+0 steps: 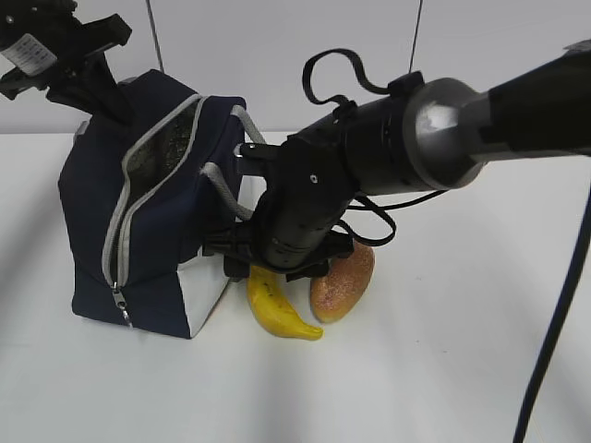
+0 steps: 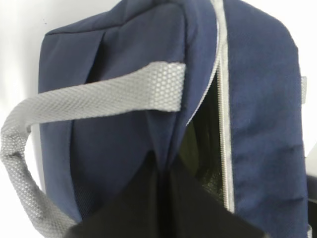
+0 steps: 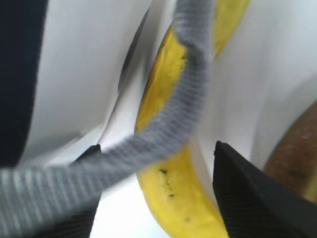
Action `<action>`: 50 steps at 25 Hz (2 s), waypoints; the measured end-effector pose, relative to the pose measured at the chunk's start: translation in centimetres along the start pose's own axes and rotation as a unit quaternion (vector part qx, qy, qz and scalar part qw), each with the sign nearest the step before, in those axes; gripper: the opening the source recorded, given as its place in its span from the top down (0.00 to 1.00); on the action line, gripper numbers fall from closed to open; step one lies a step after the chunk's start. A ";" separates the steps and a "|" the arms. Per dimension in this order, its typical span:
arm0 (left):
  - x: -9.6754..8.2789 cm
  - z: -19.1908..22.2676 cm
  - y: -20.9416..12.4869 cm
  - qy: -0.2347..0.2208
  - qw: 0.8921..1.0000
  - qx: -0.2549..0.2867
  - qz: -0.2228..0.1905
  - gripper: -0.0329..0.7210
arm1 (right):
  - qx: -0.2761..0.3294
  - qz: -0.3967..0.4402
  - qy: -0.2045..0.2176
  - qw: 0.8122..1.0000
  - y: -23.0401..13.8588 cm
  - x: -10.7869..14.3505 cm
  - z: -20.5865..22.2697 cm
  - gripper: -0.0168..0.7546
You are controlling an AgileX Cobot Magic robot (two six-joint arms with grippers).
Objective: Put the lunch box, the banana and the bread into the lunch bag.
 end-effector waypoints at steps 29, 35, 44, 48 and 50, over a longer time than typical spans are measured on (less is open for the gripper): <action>0.0 0.0 0.0 0.000 1.000 0.000 0.000 0.96 | 0.005 -0.091 -0.040 0.995 -1.8 0.3 3.3 0.42; 0.0 0.0 0.0 0.000 1.000 0.000 0.000 0.96 | 0.006 -0.102 -0.048 0.994 -1.8 0.3 3.2 0.56; 0.0 0.0 0.0 0.000 1.000 0.000 0.000 0.96 | 0.000 -0.111 -0.067 0.992 -0.9 0.2 0.3 0.56; 0.0 0.0 0.0 0.000 1.000 0.000 0.000 0.96 | -0.016 -0.098 -0.059 0.993 -0.4 0.4 -1.1 0.56; 0.0 0.0 0.0 0.000 1.000 0.000 0.000 0.96 | -0.017 -0.090 -0.060 0.994 -0.3 0.4 -1.4 0.56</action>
Point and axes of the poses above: a point on each arm's last joint axis where the gripper is mounted, z pointing out along that axis toward the gripper, x along the wrist's bending axis when the last joint is at zero, y = z × x, the point moved 2 cm from there along z, pointing out along that axis toward the gripper, and after that the axes turned 5 degrees about z, right-handed, at the moved point
